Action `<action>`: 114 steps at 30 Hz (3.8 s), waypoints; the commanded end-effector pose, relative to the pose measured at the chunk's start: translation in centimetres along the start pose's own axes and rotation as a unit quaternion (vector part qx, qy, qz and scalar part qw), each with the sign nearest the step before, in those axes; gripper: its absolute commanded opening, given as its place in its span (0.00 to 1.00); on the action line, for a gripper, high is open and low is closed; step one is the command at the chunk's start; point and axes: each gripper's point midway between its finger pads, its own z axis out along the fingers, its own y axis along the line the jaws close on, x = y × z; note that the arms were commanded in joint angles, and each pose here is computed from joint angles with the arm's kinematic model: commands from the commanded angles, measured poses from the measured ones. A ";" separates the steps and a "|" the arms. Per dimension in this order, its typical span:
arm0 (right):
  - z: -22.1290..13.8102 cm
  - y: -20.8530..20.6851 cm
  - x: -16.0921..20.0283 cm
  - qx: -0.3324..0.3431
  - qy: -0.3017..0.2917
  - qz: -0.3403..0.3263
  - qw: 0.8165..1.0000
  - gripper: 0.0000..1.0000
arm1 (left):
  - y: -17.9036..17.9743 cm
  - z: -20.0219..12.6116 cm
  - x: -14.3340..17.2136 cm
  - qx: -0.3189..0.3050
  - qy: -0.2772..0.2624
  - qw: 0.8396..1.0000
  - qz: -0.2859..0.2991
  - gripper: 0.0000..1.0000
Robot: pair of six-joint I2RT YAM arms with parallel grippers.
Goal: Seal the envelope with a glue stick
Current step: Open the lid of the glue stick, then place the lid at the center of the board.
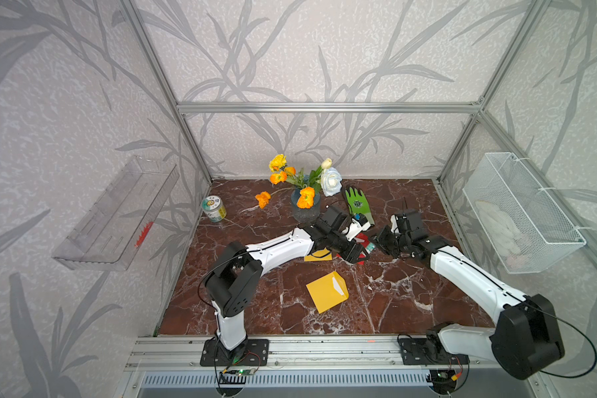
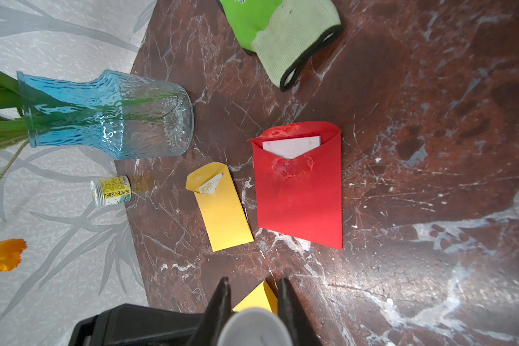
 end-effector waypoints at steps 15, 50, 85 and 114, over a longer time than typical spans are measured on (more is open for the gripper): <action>0.2 0.6 0.3 -0.012 0.008 0.014 1.000 0.00 | -1.0 1.3 -0.9 0.043 0.001 0.999 0.003 0.43; 4.1 -5.0 -8.3 -0.003 -0.085 0.079 0.993 0.00 | -5.9 -0.7 4.4 0.154 0.062 0.986 -0.015 0.00; 2.4 -6.3 -9.3 0.033 -0.088 0.087 0.992 0.00 | 1.4 -1.2 4.6 -0.131 0.029 0.989 0.069 0.00; -1.6 -8.6 -6.8 -0.022 -0.110 0.097 0.989 0.00 | 0.2 7.0 2.6 -0.189 -0.247 0.950 0.033 0.00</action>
